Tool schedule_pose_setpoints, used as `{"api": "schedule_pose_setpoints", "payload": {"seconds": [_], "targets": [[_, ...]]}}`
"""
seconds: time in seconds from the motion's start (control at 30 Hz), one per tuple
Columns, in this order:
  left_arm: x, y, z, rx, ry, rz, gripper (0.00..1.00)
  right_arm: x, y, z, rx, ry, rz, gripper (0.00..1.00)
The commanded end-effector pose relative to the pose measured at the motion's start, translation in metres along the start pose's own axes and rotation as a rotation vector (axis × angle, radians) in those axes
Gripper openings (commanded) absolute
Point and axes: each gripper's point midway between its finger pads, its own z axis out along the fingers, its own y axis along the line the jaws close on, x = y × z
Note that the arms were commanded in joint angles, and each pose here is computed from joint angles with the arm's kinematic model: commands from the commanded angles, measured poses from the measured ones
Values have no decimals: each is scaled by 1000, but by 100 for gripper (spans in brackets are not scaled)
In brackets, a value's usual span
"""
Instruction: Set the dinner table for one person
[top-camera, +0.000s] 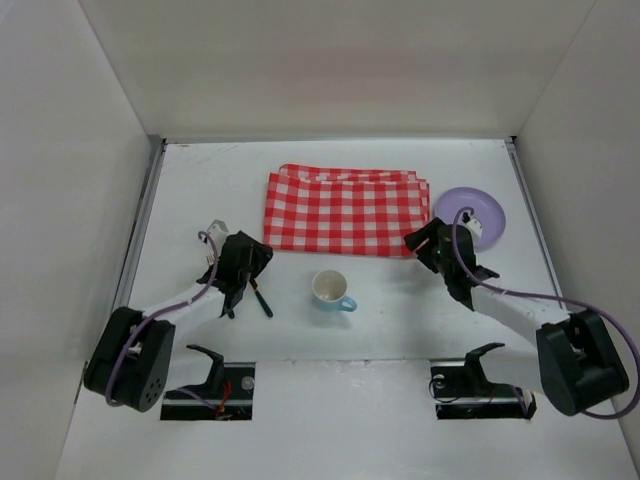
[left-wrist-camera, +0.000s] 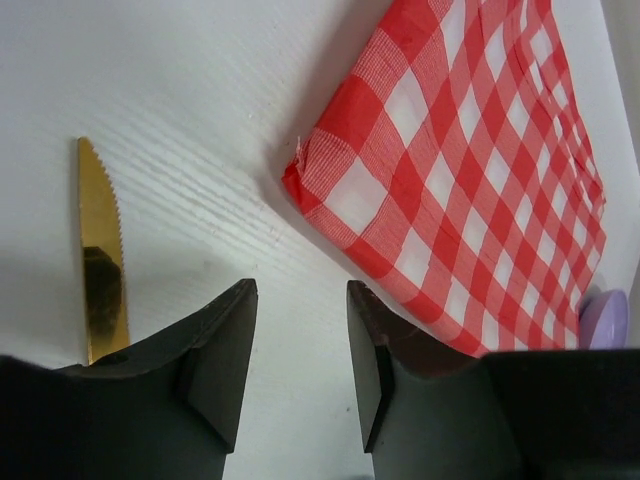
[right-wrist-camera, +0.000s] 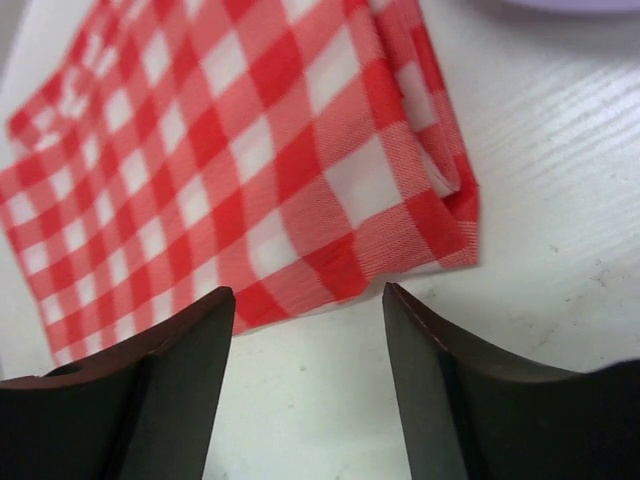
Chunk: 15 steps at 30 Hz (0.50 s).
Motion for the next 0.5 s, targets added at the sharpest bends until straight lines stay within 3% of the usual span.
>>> {"api": "schedule_pose_setpoints", "payload": {"seconds": [0.0, 0.1, 0.3, 0.47], "targets": [[-7, -18, 13, 18, -7, -9, 39, -17, 12, -12, -45, -55, -27, 69], [2, -22, 26, 20, 16, -34, 41, -17, 2, -17, -33, -66, -1, 74], [-1, -15, 40, -10, -8, -63, 40, -48, -24, -25, 12, -171, 74, 71], [0, -13, 54, -12, -16, -67, 22, -82, -46, -24, 73, -244, 109, 69]]}}
